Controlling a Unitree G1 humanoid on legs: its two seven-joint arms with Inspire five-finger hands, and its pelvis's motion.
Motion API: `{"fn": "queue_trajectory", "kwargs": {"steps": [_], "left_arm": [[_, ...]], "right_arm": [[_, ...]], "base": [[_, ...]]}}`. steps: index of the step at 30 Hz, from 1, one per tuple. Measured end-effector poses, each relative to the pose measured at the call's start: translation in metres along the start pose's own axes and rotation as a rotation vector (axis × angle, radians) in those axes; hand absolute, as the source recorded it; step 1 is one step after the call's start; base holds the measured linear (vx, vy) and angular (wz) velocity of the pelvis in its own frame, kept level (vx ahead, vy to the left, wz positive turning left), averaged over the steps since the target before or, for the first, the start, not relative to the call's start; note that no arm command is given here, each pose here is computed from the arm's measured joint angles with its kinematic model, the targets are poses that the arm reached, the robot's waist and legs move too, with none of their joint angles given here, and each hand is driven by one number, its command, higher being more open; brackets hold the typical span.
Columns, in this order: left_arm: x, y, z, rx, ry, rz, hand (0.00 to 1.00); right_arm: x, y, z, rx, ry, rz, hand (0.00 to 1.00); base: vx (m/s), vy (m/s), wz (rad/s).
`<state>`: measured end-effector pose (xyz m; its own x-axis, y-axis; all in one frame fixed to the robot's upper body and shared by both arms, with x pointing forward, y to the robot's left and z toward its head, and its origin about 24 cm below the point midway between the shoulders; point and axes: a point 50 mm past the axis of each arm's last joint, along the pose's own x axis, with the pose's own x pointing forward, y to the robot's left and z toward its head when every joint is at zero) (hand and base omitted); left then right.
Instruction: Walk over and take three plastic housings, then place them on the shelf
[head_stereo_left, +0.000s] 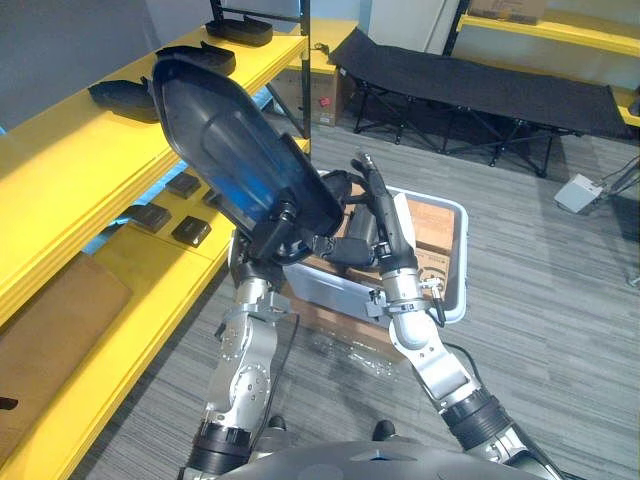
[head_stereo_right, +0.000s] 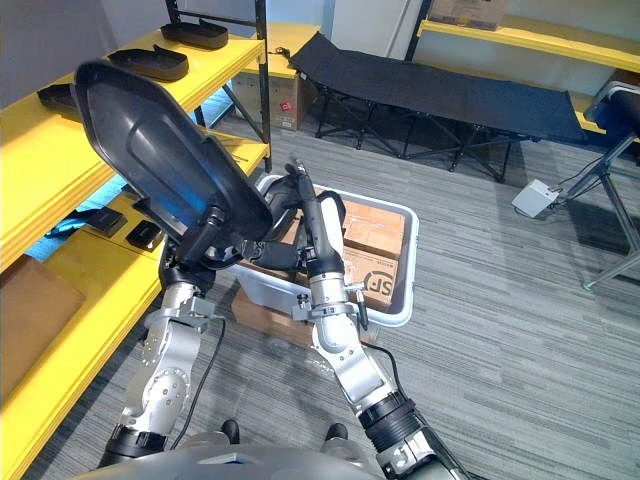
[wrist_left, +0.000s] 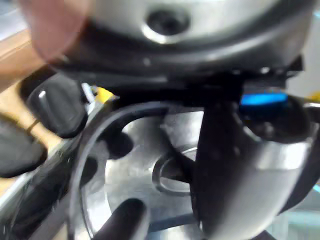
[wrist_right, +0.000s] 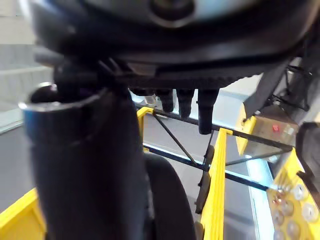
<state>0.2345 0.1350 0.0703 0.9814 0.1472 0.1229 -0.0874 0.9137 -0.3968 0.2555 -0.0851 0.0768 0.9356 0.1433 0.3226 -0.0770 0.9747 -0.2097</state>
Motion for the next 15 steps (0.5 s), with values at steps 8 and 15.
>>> {"fn": "queue_trajectory", "kwargs": {"steps": [8, 15], "left_arm": [[-0.022, 0.044, 0.017, 0.726, -0.164, 0.140, 0.00], [-0.029, 0.067, 0.017, 0.820, -0.160, 0.245, 0.00]], "right_arm": [[-0.041, -0.064, -0.038, 0.337, 0.242, 0.025, 1.00], [-0.092, -0.089, -0.052, 0.803, 0.258, 0.096, 1.00]], "base": [[0.00, 0.002, -0.10], [0.01, 0.013, -0.10]]}}
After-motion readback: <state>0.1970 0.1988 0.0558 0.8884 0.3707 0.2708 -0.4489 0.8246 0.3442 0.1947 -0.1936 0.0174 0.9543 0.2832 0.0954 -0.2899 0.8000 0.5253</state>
